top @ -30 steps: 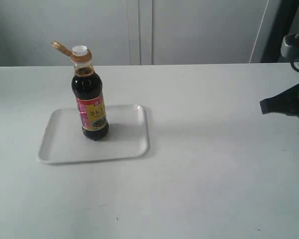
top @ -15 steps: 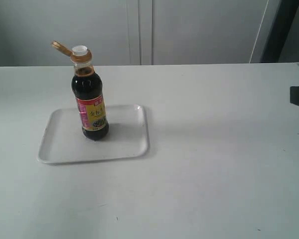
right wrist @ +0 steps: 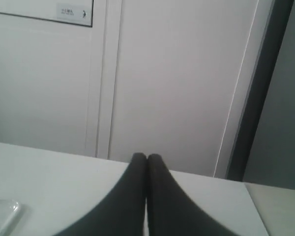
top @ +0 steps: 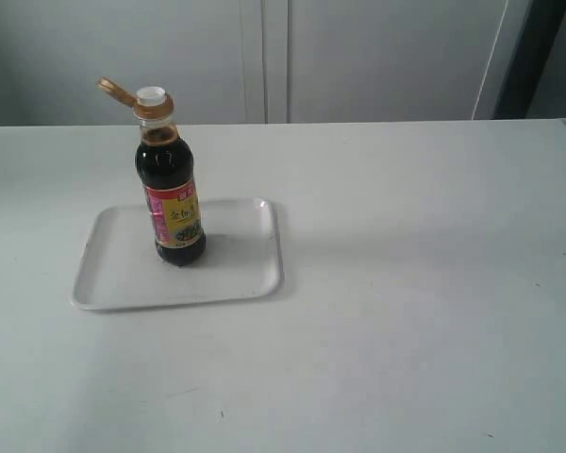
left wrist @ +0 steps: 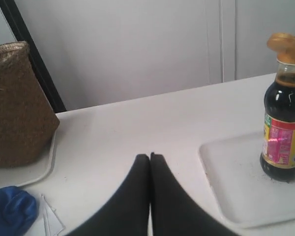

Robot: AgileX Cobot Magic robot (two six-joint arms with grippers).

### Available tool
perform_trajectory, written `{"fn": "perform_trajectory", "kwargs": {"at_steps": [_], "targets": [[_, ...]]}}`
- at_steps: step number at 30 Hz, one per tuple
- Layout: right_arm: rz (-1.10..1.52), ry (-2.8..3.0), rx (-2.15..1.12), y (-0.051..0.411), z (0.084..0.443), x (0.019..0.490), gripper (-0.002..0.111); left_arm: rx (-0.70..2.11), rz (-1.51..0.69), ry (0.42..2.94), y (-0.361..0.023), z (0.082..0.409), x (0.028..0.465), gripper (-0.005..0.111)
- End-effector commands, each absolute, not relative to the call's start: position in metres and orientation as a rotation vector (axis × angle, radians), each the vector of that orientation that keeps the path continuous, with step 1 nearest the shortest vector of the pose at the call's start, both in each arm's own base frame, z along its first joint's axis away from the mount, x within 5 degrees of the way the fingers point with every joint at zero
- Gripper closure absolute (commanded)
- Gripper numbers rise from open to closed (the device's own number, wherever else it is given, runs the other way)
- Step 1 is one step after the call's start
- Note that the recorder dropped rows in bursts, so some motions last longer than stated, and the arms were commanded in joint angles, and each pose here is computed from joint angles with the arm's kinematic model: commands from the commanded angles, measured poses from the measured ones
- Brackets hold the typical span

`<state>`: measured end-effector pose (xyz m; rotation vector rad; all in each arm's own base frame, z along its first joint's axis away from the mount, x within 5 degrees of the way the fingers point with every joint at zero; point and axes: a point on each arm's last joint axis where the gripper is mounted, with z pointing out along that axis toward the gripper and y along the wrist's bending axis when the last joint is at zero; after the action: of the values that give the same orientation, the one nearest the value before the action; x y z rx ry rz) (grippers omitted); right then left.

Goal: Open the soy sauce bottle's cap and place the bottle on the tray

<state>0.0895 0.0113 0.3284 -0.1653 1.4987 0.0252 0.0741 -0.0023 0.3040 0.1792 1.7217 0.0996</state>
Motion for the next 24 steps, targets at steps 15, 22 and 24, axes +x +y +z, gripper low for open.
{"fn": "perform_trajectory", "kwargs": {"at_steps": [15,22,24], "targets": [[0.039,1.231,-0.147,0.008,0.306,0.053,0.108,0.126,0.042,1.478,-0.003,0.278,0.049,0.107],[0.037,1.329,-0.158,0.009,0.273,0.061,0.108,0.131,0.042,1.555,-0.003,0.271,0.05,0.107],[0.035,1.375,-0.161,0.009,0.265,0.063,0.108,0.132,0.042,1.57,-0.003,0.269,0.05,0.107]]}}
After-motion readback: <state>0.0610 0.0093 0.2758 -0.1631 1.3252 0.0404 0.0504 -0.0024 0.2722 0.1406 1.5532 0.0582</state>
